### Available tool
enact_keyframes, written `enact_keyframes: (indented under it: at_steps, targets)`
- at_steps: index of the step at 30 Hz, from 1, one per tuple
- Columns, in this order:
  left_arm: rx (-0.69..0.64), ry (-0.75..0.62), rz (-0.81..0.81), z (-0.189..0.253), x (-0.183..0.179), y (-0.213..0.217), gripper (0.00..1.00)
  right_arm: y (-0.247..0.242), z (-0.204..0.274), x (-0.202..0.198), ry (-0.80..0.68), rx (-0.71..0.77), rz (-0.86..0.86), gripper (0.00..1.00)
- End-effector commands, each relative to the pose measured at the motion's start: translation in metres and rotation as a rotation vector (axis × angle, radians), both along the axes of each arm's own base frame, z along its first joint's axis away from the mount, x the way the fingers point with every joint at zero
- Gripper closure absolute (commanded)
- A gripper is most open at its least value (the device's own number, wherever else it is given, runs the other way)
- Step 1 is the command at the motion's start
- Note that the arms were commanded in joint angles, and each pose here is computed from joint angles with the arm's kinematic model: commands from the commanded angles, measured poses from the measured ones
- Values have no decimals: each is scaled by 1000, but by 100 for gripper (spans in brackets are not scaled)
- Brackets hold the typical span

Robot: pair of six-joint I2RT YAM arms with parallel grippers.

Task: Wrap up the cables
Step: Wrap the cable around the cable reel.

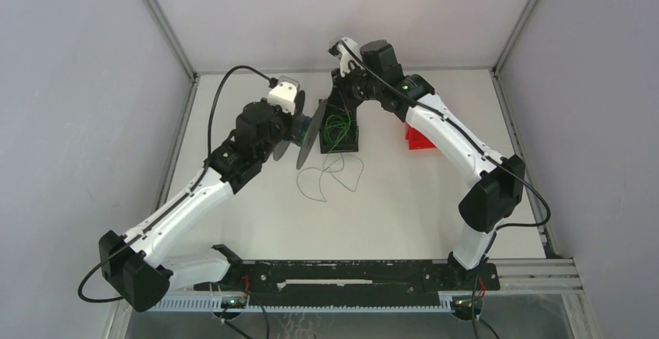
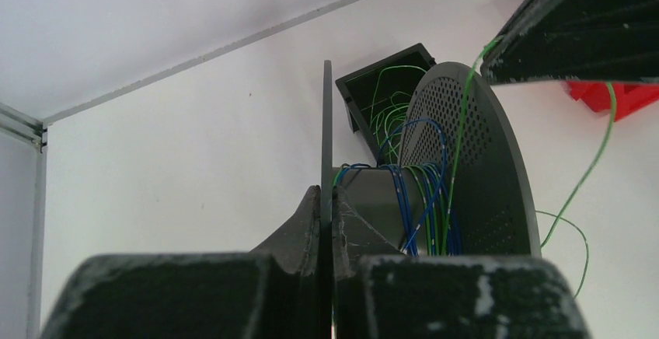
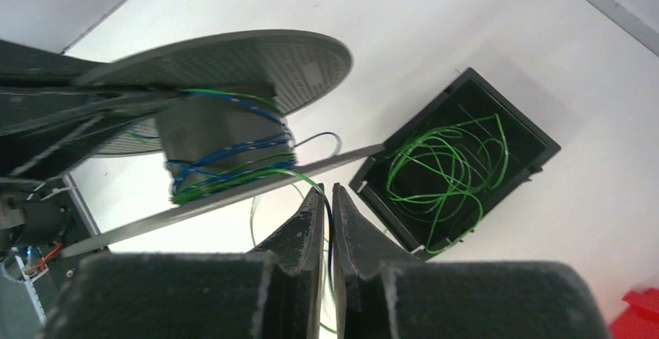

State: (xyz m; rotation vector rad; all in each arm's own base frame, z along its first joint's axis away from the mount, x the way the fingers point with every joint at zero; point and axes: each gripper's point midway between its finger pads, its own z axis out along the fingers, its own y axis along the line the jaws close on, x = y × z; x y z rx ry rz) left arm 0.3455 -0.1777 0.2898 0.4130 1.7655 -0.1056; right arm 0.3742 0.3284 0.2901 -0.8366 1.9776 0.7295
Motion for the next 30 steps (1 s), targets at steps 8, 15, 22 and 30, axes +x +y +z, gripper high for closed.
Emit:
enact_keyframes:
  at_steps: [8, 15, 22, 30]
  targets:
    - [-163, -35, 18, 50, -8, 13, 100, -38, -24, 48, -22, -7, -108, 83]
    - [-241, -11, -23, 61, -10, 10, 100, -40, -59, 50, 55, 18, -73, 81]
    - [-346, 17, -64, 77, -13, 8, 100, -36, -89, 47, 145, 44, -55, 82]
    - [-442, -2, -68, 105, -15, 17, 100, -24, -104, 28, 247, 98, 11, 84]
